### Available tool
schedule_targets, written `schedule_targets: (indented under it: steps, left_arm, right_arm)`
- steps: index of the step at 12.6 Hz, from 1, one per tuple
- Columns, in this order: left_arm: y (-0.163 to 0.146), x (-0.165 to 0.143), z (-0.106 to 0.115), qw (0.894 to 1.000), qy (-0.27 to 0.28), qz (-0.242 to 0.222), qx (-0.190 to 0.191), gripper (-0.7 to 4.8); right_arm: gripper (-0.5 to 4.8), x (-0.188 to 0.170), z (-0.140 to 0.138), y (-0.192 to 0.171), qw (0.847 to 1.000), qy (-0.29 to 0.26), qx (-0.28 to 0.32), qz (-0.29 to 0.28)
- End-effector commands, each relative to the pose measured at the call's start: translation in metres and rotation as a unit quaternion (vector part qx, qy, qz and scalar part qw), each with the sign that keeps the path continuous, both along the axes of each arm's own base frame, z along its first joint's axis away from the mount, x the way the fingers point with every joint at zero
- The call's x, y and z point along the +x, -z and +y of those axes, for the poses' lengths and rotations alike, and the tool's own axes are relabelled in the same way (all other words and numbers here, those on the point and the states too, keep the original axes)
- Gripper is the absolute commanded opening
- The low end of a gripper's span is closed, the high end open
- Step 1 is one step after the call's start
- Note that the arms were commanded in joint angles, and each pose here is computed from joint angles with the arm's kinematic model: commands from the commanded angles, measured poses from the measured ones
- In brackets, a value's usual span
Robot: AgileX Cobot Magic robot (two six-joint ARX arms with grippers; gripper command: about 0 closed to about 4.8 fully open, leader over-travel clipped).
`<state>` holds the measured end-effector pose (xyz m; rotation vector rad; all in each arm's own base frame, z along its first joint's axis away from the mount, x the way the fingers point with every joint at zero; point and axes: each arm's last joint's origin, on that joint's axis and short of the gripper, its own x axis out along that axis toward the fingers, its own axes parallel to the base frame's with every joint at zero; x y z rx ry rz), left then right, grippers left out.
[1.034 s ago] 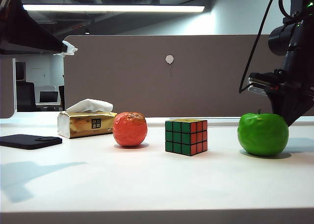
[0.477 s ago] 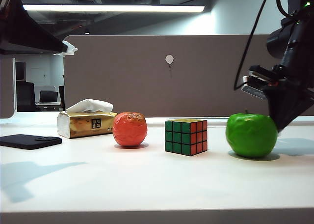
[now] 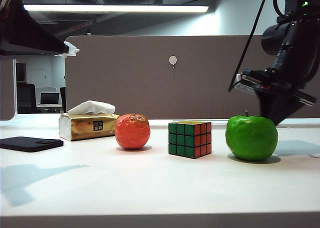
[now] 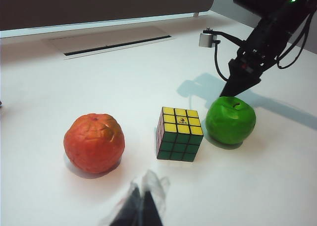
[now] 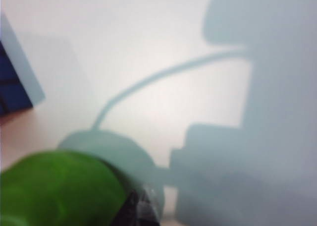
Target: Move all the fruits on the tabletop near the face of the Rubik's cube that has the color most similar to each fruit.
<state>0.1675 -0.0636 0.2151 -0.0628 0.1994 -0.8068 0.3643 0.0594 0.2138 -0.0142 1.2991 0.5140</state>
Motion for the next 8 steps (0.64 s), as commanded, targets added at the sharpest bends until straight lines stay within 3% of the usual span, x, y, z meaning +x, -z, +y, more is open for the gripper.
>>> schedule_targets:
  steps: [1, 3, 6, 8]
  left_arm:
    - [-0.004, 0.000, 0.000, 1.000, 0.003, -0.011, -0.003, -0.05]
    - [-0.004, 0.001, 0.000, 1.000, 0.002, -0.011, -0.003, -0.05]
    - [-0.004, 0.000, 0.000, 1.000, 0.002, -0.010, -0.003, -0.05]
    - [-0.004, 0.000, 0.000, 1.000, 0.002, -0.010, -0.003, -0.05]
  right_arm:
    - [0.00, 0.003, 0.006, -0.004, 1.000, -0.007, 0.006, -0.026]
    - [-0.01, -0.013, 0.022, -0.001, 0.999, -0.036, 0.005, 0.040]
    - [-0.01, -0.020, 0.036, 0.000, 0.997, -0.057, 0.001, 0.059]
    - [-0.01, -0.036, 0.070, 0.000, 0.991, -0.108, -0.001, 0.084]
